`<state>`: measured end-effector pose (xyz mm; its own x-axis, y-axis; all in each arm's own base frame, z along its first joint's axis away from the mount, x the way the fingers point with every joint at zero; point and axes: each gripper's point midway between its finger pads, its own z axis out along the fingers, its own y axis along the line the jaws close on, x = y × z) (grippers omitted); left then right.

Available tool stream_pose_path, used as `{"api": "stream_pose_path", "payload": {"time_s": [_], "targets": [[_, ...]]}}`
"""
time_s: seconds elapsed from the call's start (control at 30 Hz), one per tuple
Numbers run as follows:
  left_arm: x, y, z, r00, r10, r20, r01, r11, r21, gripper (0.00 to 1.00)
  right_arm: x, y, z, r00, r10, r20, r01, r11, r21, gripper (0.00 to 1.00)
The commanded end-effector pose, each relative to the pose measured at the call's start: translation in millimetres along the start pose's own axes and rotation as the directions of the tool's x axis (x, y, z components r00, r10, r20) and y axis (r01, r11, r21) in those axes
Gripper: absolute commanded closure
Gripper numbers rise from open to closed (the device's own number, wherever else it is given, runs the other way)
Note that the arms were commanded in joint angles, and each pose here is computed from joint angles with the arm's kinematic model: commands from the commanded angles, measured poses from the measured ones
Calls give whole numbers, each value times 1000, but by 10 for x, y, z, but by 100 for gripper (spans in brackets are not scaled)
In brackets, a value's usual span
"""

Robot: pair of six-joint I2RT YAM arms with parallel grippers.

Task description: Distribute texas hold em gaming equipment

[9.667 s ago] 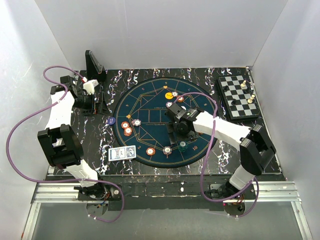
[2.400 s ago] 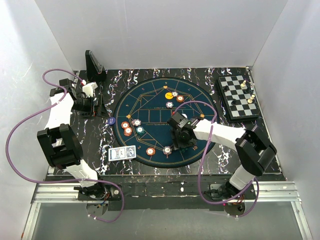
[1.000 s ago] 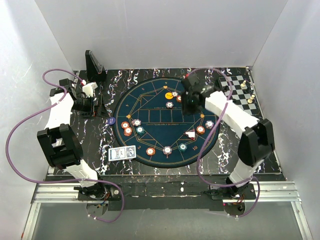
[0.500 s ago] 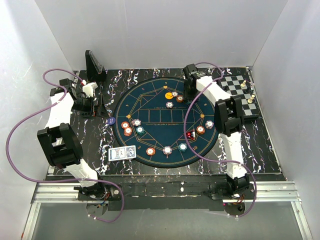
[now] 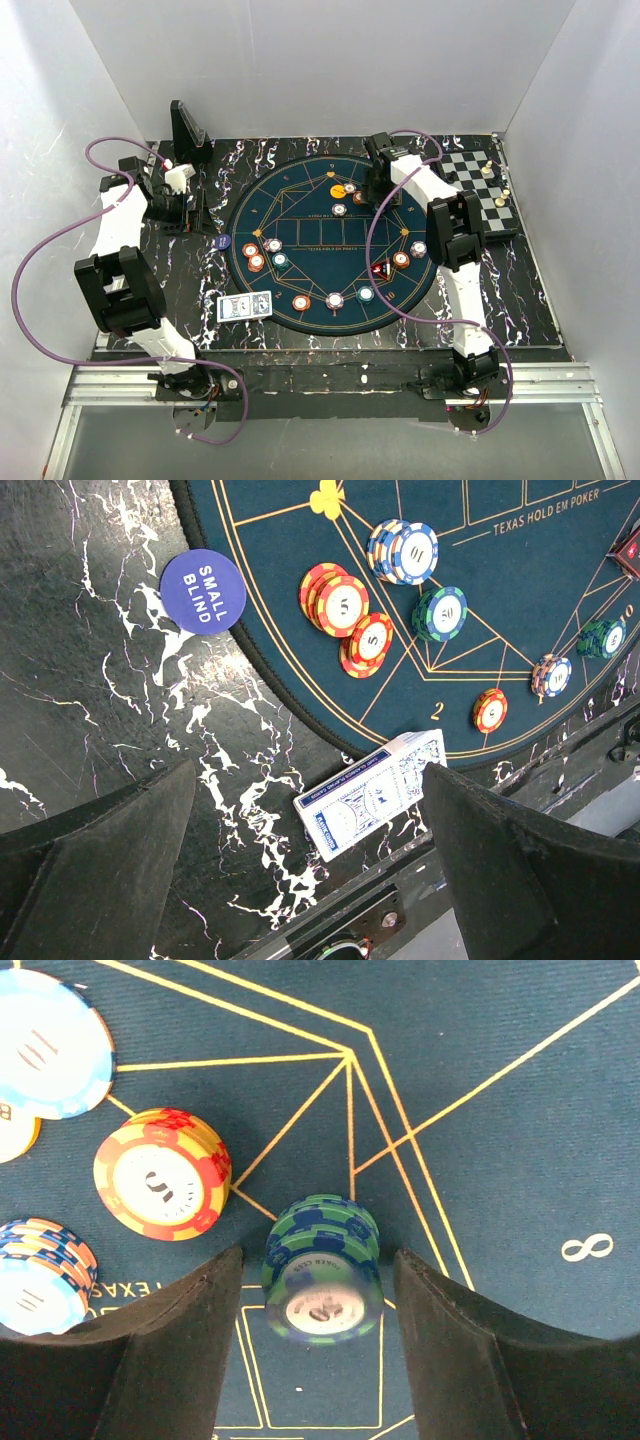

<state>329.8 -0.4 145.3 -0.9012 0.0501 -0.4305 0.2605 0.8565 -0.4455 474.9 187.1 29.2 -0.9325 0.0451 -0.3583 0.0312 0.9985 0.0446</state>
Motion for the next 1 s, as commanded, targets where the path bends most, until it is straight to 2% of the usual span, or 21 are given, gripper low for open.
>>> {"api": "stream_pose_path", "payload": {"time_s": [0.0,0.07,0.23,0.33,0.47,0.63,0.73,0.97], "targets": [[-76,-8,-71,999,32,32,-32,999,-9,2,-170,9,-311,998,-21,62,23,999,-32,27],[-77,-34,-91,999,38,37,-38,999,-5,2,-186,17,-443,997,-22,79,26,999,-44,23],[-77,-95,-153,998,47,50,-46,999,-4,2,-116,35,-923,992,-10,127,20,996,-82,21],[-62,-136,-190,997,50,53,-50,999,-2,2,138,119,-1265,985,-32,167,51,992,-114,21],[-47,-164,-219,997,54,57,-54,999,-4,2,738,231,-1526,983,-96,159,118,984,-132,21],[-35,-178,-223,997,55,59,-55,998,-2,2,1708,400,-1560,973,-215,79,225,964,-141,18],[-21,-186,-214,997,52,56,-52,999,5,2,2109,436,-1509,970,-242,38,245,960,-138,17],[-44,-210,-253,996,60,65,-60,998,2,2,2396,454,-1335,966,-257,-10,254,961,-113,17]]}}
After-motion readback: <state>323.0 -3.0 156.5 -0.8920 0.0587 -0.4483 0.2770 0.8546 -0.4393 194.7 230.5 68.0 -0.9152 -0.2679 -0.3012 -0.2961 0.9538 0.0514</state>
